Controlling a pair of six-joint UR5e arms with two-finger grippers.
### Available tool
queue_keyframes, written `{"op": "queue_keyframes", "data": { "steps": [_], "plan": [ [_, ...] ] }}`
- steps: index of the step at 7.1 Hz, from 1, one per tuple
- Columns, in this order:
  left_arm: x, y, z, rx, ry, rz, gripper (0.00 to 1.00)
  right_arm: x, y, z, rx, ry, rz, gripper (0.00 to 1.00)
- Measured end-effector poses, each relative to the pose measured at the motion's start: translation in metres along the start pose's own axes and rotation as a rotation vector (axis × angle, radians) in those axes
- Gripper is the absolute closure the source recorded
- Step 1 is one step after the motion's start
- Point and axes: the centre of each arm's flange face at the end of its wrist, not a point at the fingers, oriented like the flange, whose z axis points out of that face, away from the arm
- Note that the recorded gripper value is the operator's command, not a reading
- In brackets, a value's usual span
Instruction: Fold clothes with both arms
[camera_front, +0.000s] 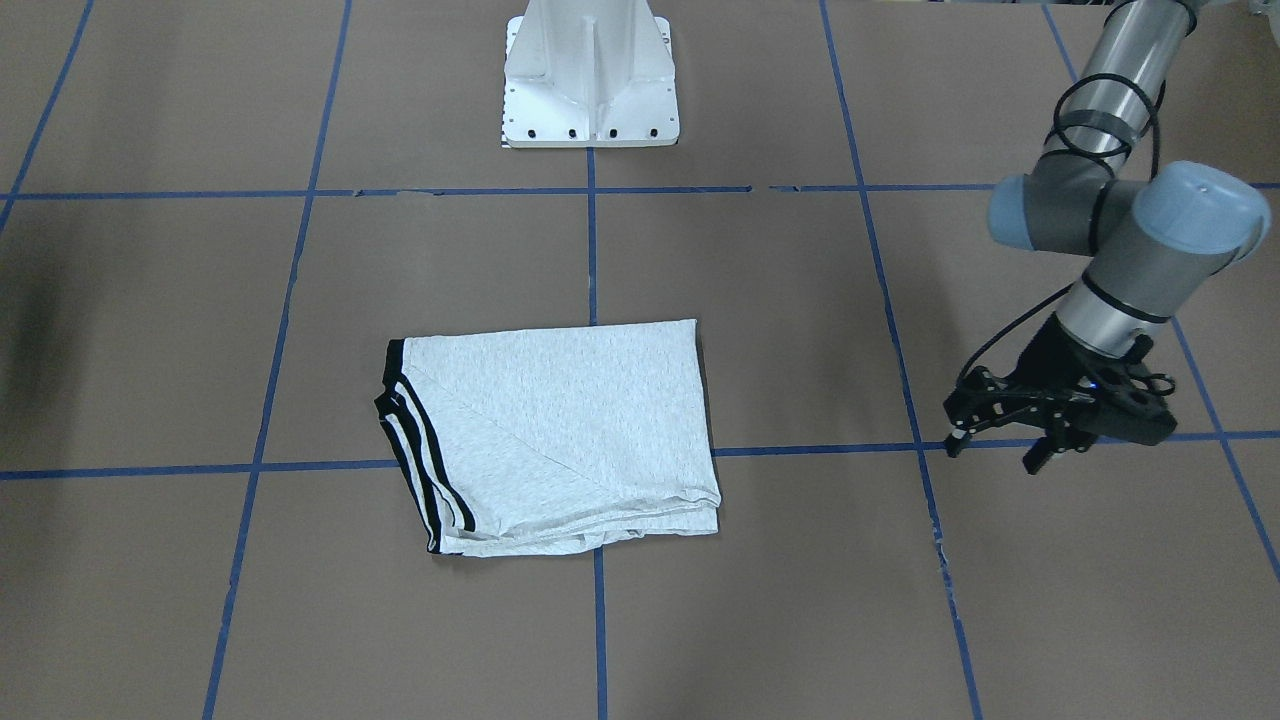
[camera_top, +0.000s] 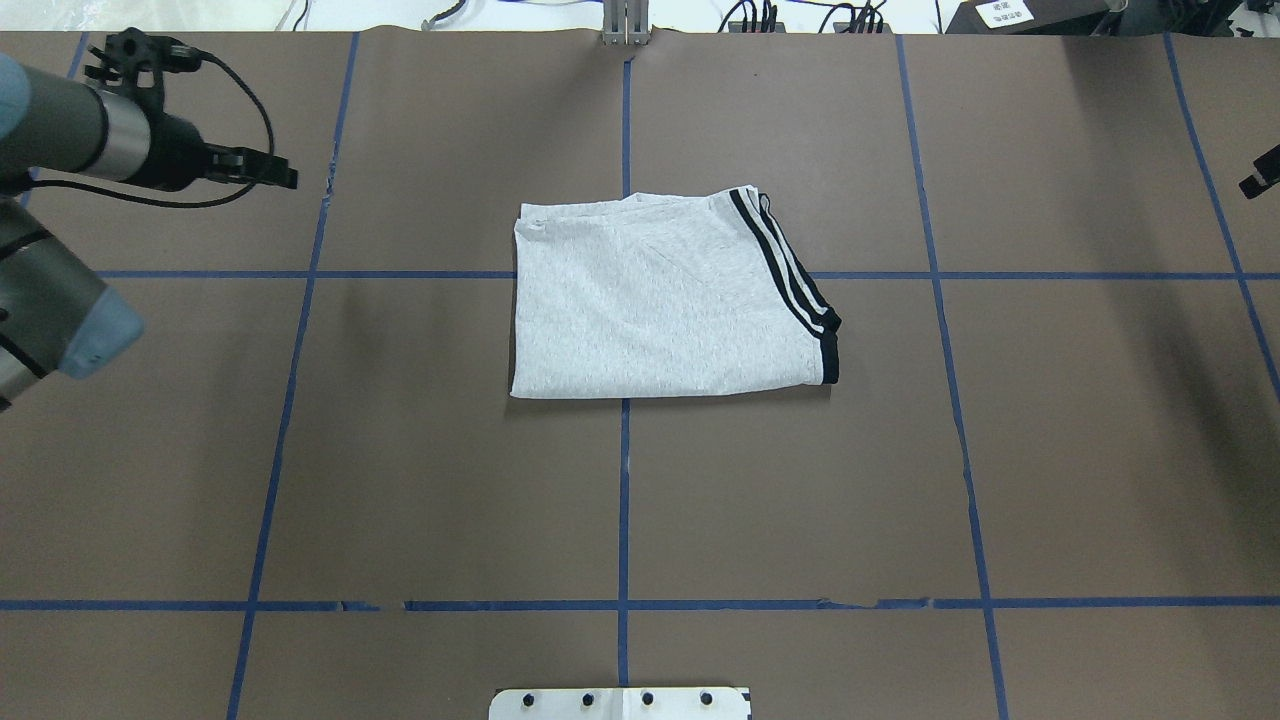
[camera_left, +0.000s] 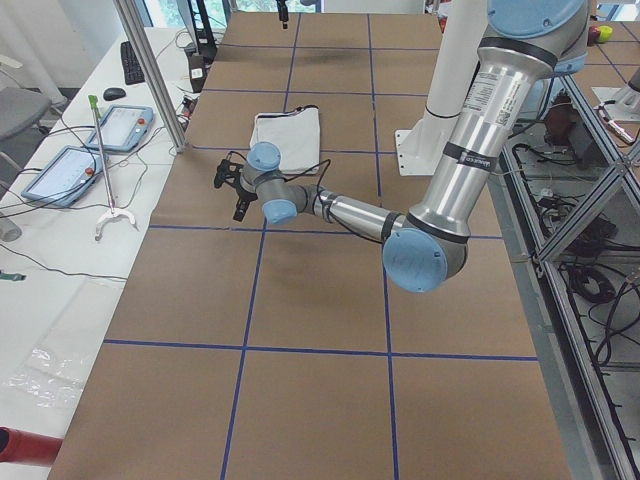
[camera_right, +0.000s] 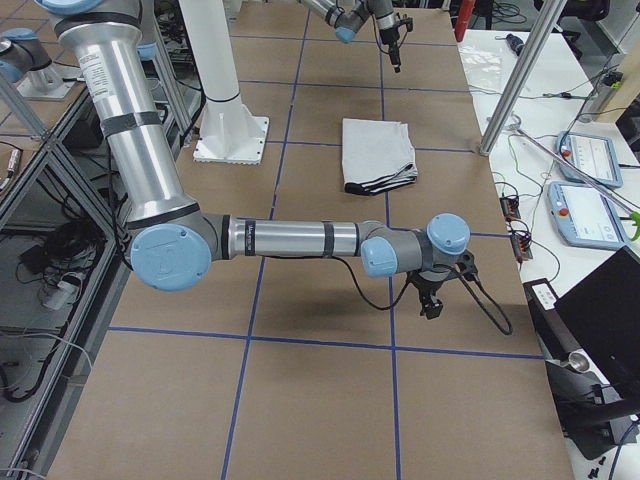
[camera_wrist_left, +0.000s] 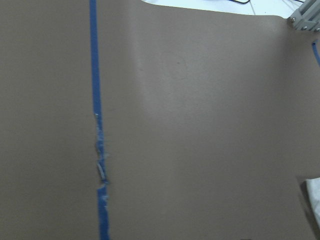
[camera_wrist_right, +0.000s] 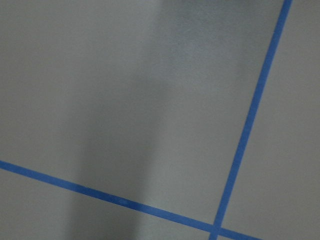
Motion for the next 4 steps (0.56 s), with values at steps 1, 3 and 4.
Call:
{"op": "queue_keyframes", "data": {
  "steps": [1, 3, 4],
  "plan": [
    [-0.046, 0.000, -0.016, -0.026, -0.063, 0.090, 0.00, 0.003, 0.000, -0.005, -0.012, 0.011, 0.026, 0.00],
    [-0.112, -0.017, -0.059, -0.142, -0.160, 0.198, 0.00, -0.002, 0.008, -0.019, -0.030, 0.012, 0.061, 0.00],
    [-0.142, -0.023, -0.087, -0.186, -0.151, 0.212, 0.00, -0.007, 0.018, -0.025, -0.039, 0.010, 0.073, 0.00]
  ]
}}
